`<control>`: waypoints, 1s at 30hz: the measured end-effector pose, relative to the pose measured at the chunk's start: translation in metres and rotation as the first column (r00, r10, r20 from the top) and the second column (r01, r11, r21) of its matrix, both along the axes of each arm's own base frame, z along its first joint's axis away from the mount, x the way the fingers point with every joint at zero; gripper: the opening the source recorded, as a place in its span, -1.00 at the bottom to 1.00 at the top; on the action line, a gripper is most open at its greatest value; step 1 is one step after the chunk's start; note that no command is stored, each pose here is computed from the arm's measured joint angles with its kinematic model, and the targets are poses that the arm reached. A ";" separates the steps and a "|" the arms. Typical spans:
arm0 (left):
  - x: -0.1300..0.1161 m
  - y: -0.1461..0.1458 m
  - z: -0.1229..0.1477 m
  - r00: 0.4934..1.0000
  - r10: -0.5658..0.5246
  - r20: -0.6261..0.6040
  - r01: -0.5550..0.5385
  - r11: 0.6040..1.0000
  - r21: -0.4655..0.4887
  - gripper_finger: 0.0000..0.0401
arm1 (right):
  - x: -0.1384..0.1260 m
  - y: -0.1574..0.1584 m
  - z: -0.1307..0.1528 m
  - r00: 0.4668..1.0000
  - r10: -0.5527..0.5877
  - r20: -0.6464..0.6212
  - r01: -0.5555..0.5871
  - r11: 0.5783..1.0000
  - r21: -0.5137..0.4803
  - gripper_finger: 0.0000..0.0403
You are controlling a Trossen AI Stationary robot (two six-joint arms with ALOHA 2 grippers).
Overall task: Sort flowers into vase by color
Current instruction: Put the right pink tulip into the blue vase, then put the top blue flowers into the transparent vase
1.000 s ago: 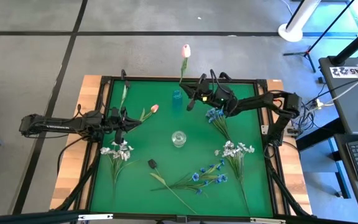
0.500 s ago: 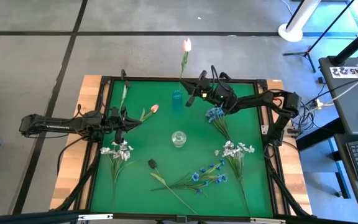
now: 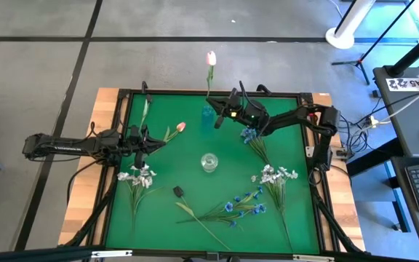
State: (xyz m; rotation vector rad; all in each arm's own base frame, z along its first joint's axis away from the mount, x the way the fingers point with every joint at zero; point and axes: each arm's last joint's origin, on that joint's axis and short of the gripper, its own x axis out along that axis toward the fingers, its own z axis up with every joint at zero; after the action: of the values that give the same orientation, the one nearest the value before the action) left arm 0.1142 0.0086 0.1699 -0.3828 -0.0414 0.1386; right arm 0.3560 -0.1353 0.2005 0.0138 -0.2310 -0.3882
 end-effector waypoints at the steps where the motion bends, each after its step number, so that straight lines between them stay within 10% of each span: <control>1: 0.000 0.000 0.000 1.000 0.000 0.000 0.000 1.000 0.000 -1.00 | 0.000 0.000 -0.001 1.000 0.000 -0.009 0.000 1.000 0.003 -1.00; 16: 0.000 0.000 0.000 1.000 0.000 0.000 0.000 1.000 0.000 -1.00 | -0.003 0.002 -0.002 0.980 0.023 -0.199 -0.008 0.997 0.072 -0.30; 30: 0.000 0.000 0.000 1.000 0.000 0.000 0.000 1.000 0.000 -1.00 | -0.050 0.022 0.058 0.903 0.117 -0.412 -0.054 0.986 0.160 0.34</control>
State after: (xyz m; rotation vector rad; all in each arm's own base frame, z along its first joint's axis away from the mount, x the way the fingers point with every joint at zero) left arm 0.1142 0.0086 0.1699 -0.3828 -0.0416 0.1389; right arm 0.3063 -0.1135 0.2583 0.0823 0.2267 -0.3102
